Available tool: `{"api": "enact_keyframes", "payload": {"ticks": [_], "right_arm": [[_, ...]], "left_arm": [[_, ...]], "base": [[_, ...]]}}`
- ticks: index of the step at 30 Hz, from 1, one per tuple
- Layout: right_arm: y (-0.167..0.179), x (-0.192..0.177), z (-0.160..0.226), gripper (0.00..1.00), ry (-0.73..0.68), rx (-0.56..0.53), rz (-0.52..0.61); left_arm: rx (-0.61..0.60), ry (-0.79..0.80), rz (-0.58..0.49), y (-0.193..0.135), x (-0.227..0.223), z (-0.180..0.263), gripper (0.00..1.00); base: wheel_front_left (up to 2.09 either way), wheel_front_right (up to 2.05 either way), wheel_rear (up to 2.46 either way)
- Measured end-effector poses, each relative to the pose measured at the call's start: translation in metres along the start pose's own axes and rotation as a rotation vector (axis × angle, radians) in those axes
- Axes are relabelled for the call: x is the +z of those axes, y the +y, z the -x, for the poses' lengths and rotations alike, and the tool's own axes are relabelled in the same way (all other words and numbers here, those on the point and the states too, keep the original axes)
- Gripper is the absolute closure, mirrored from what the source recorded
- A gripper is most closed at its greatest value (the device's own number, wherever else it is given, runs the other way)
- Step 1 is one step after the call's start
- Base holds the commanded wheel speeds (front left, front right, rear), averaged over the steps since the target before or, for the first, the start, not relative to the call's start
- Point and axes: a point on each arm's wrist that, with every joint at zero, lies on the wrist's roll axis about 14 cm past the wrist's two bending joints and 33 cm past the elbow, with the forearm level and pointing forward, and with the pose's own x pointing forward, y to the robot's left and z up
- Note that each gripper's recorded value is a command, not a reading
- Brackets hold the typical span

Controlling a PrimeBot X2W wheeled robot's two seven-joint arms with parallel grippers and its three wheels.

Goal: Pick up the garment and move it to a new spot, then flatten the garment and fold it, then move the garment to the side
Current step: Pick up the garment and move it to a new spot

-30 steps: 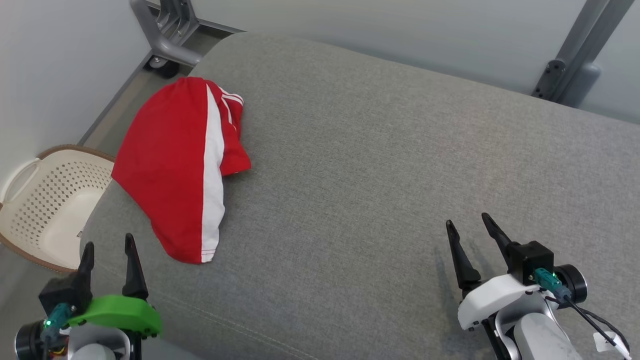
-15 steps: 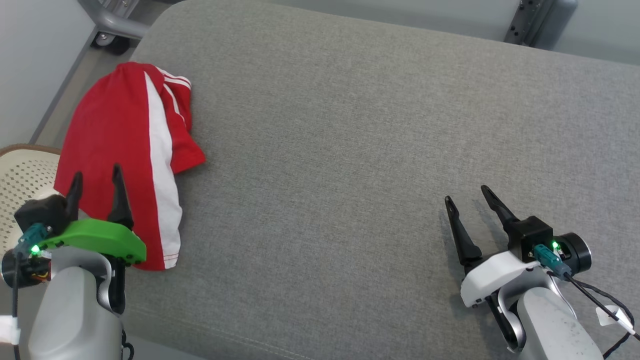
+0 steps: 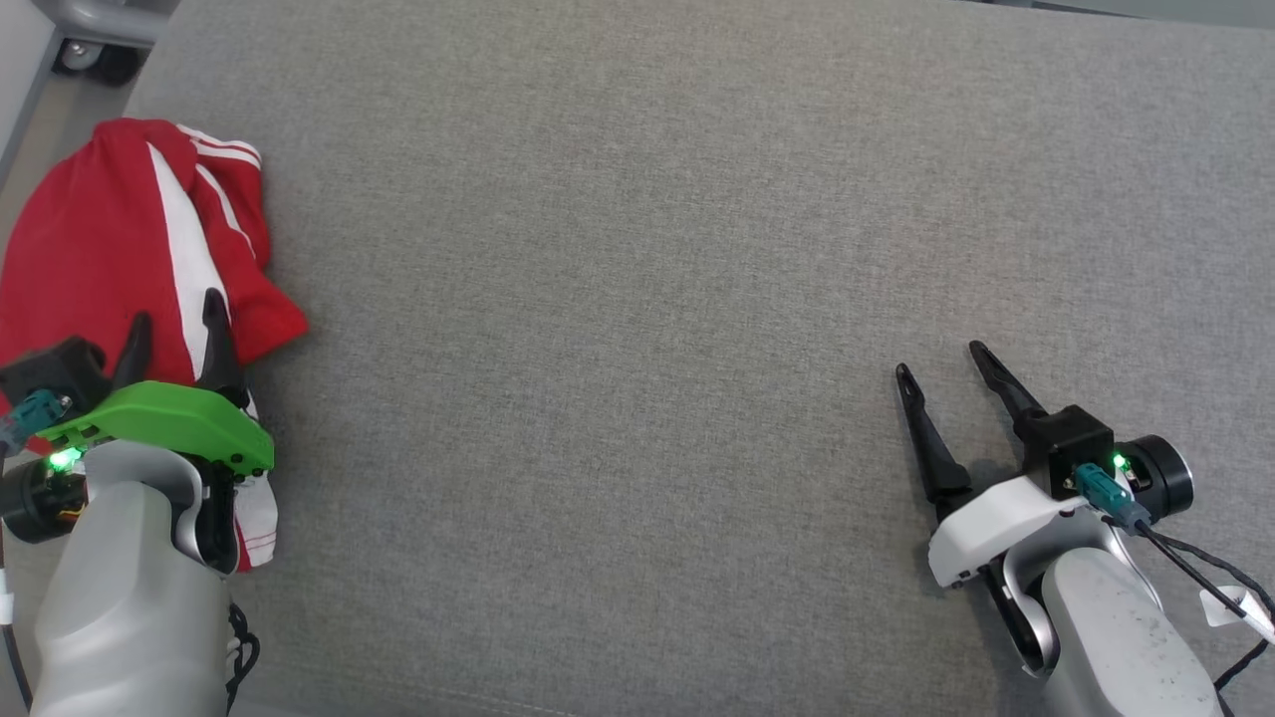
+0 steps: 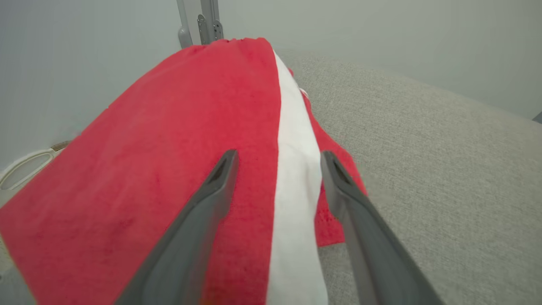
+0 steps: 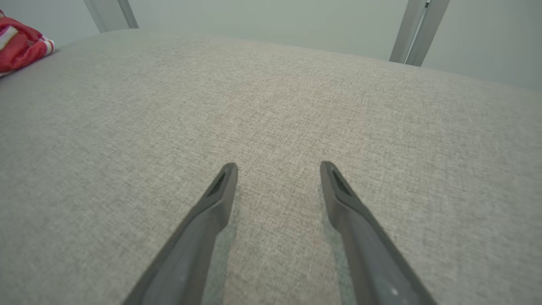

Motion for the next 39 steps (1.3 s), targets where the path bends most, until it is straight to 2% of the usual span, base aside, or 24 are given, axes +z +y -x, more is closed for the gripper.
{"api": "enact_keyframes", "payload": {"ticks": [6, 7, 8, 9, 18, 25, 30, 39], "right_arm": [[-0.011, -0.007, 0.004, 0.0, 0.016, -0.029, -0.004], [-0.012, -0.008, 0.004, 0.0, 0.017, -0.032, -0.004], [-0.013, -0.007, 0.005, 0.0, 0.016, -0.035, -0.005], [-0.013, -0.007, 0.005, 0.0, 0.015, -0.037, -0.005], [-0.003, 0.007, 0.006, 0.0, -0.016, -0.033, -0.025], [0.001, 0.021, 0.016, 0.0, -0.045, -0.05, -0.042], [-0.003, 0.029, 0.028, 0.0, -0.064, -0.084, -0.058], [-0.034, 0.04, 0.059, 0.0, -0.096, -0.205, -0.074]], "left_arm": [[0.056, 0.041, -0.05, 0.006, -0.013, -0.007, 0.0], [0.059, 0.047, -0.054, 0.006, -0.015, -0.007, 0.35], [0.06, 0.049, -0.058, 0.005, -0.016, -0.007, 0.81], [0.063, 0.049, -0.055, 0.006, -0.016, -0.006, 1.0], [0.038, -0.025, -0.033, -0.001, 0.008, -0.004, 1.0], [-0.096, -0.167, -0.035, -0.046, 0.051, 0.0, 1.0], [-0.236, -0.225, -0.068, -0.099, 0.067, 0.003, 1.0], [-0.583, -0.24, -0.098, -0.231, 0.059, 0.025, 1.0]], "base": [[0.0, 0.0, 0.0], [0.0, 0.0, 0.0], [0.0, 0.0, 0.0], [0.0, 0.0, 0.0], [0.0, 0.0, 0.0], [0.0, 0.0, 0.0], [0.0, 0.0, 0.0], [0.0, 0.0, 0.0]]}}
